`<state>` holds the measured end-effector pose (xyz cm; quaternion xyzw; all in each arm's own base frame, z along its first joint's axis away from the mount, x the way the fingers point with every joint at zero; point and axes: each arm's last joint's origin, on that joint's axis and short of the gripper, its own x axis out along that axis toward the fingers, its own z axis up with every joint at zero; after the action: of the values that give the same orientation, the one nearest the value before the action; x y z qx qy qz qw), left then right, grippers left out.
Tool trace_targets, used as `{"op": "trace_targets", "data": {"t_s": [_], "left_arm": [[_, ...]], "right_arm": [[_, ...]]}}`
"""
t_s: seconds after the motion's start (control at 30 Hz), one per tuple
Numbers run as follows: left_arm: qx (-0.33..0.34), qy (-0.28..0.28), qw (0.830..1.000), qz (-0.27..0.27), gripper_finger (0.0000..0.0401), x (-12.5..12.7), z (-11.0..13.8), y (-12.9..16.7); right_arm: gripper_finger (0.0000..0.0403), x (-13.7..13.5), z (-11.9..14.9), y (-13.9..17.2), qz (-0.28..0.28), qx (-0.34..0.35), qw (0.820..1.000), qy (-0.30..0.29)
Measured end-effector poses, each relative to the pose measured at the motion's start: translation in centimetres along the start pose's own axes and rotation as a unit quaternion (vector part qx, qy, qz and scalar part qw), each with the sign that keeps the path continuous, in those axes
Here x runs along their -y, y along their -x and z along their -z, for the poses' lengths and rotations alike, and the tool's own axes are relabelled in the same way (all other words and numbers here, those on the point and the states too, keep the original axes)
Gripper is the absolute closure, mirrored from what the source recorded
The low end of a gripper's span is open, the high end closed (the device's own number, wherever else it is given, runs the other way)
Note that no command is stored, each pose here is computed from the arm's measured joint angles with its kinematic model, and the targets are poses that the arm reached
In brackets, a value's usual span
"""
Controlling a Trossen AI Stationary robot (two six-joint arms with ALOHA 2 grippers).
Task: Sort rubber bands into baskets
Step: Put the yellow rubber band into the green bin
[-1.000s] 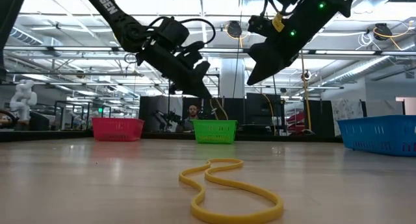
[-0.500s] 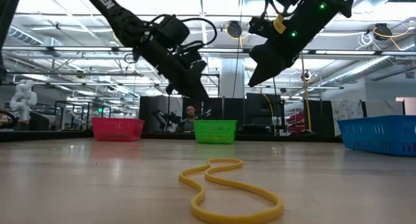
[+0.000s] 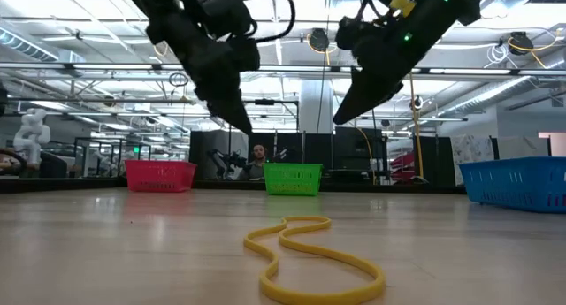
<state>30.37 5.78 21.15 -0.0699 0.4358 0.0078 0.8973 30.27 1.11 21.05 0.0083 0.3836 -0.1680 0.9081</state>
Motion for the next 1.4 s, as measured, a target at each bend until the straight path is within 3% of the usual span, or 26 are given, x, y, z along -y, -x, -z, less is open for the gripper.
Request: {"op": "trace_targets", "data": {"t_s": [0.23,0.53,0.63,0.77,0.87,1.0,1.23,1.4], "left_arm": [[-0.012,-0.091,0.993,0.071,0.0317,6.7,2.5,-2.2],[0.099,-0.192,0.967,0.133,0.0317,14.2,4.1,-4.0],[0.118,-0.255,0.948,0.149,0.0317,16.3,4.7,-4.7],[0.137,-0.374,0.907,0.141,0.0317,18.6,5.3,-5.6],[0.148,-0.389,0.903,0.104,0.0317,19.5,4.9,-6.7],[0.138,-0.387,0.904,0.114,0.0317,19.9,3.5,-8.6],[0.018,-0.384,0.909,0.162,0.0317,18.6,2.1,-12.3],[0.0,-0.388,0.908,0.156,0.0317,17.7,0.9,-12.6]], "right_arm": [[0.0287,-2.4,0.6,0.8,-0.108,-0.023,0.994,-0.006],[0.0287,-6.2,1.8,2.6,-0.192,-0.031,0.98,0.042],[0.0287,-6.8,2.0,2.9,-0.199,-0.029,0.978,0.049],[0.0287,-6.9,2.0,3.0,-0.201,-0.027,0.978,0.051],[0.0287,-6.9,1.9,3.0,-0.199,-0.025,0.978,0.049],[0.0287,-6.9,1.9,3.0,-0.2,-0.023,0.978,0.05],[0.0287,-6.9,1.9,3.0,-0.201,-0.022,0.978,0.051],[0.0287,-6.9,2.0,3.0,-0.199,-0.025,0.978,0.059]]}}
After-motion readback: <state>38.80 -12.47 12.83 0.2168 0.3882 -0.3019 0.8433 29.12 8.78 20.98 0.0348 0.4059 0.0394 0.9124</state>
